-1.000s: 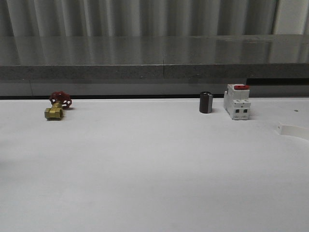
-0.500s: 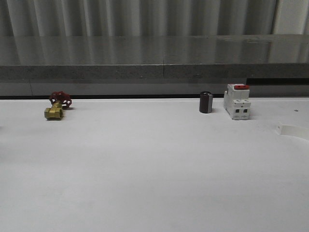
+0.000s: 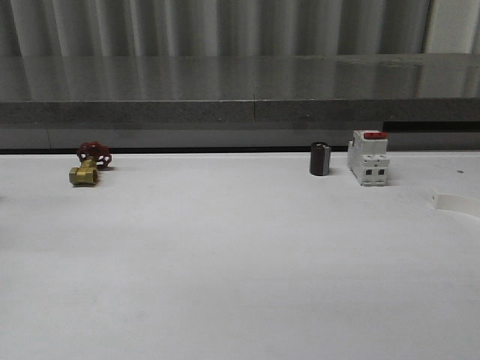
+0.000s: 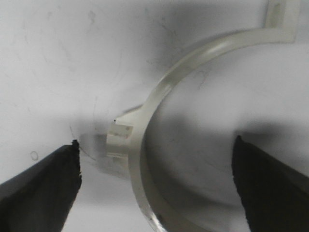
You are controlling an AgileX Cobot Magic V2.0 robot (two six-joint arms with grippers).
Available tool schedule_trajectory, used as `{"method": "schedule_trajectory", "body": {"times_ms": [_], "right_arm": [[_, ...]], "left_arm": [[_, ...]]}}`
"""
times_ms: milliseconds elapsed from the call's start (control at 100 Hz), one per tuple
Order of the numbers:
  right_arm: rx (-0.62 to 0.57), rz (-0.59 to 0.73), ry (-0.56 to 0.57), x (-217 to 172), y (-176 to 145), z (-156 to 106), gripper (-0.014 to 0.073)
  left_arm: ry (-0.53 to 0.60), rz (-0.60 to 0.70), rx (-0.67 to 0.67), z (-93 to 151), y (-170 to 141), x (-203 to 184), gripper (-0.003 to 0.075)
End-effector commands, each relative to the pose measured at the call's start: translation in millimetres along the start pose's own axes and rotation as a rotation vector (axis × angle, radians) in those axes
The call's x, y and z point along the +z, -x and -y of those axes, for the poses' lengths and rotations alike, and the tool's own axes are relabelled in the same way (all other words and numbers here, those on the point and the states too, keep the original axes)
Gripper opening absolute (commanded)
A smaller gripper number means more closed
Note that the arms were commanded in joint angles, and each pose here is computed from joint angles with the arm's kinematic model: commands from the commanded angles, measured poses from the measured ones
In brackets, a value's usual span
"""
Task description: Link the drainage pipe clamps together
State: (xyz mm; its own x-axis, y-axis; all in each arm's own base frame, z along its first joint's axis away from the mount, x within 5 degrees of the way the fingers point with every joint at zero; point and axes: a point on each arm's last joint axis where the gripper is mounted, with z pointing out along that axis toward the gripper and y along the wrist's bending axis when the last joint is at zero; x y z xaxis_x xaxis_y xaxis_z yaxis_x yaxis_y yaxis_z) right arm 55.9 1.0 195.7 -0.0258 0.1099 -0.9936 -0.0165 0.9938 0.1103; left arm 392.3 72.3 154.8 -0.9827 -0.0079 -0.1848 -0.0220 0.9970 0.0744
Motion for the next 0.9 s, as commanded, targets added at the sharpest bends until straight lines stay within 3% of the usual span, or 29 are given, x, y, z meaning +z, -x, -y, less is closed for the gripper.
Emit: {"method": "schedule_trajectory", "body": {"times_ms": [0,230,370,670,890], "right_arm": [[-0.015,0.098,0.009,-2,12,-1,-0.0068],[-0.015,0.098,0.009,-2,12,-1,-0.0068],[-0.015,0.098,0.009,-2,12,-1,-0.0068],[-0.015,0.098,0.009,-2,12,-1,-0.0068],[-0.015,0.098,0.009,-2,12,-1,-0.0068]], "left_arm": [[0.019,0.097,-0.006,-5,10,-26,0.0463],[0.037,0.1,0.01,-7,10,-26,0.0118],[0.041,0.099,0.013,-7,10,-28,0.0003],[0.037,0.136,0.001,-6,6,-58,-0.0017],[-0.048,0.134,-0.064,1,-1,-84,-0.002]]}}
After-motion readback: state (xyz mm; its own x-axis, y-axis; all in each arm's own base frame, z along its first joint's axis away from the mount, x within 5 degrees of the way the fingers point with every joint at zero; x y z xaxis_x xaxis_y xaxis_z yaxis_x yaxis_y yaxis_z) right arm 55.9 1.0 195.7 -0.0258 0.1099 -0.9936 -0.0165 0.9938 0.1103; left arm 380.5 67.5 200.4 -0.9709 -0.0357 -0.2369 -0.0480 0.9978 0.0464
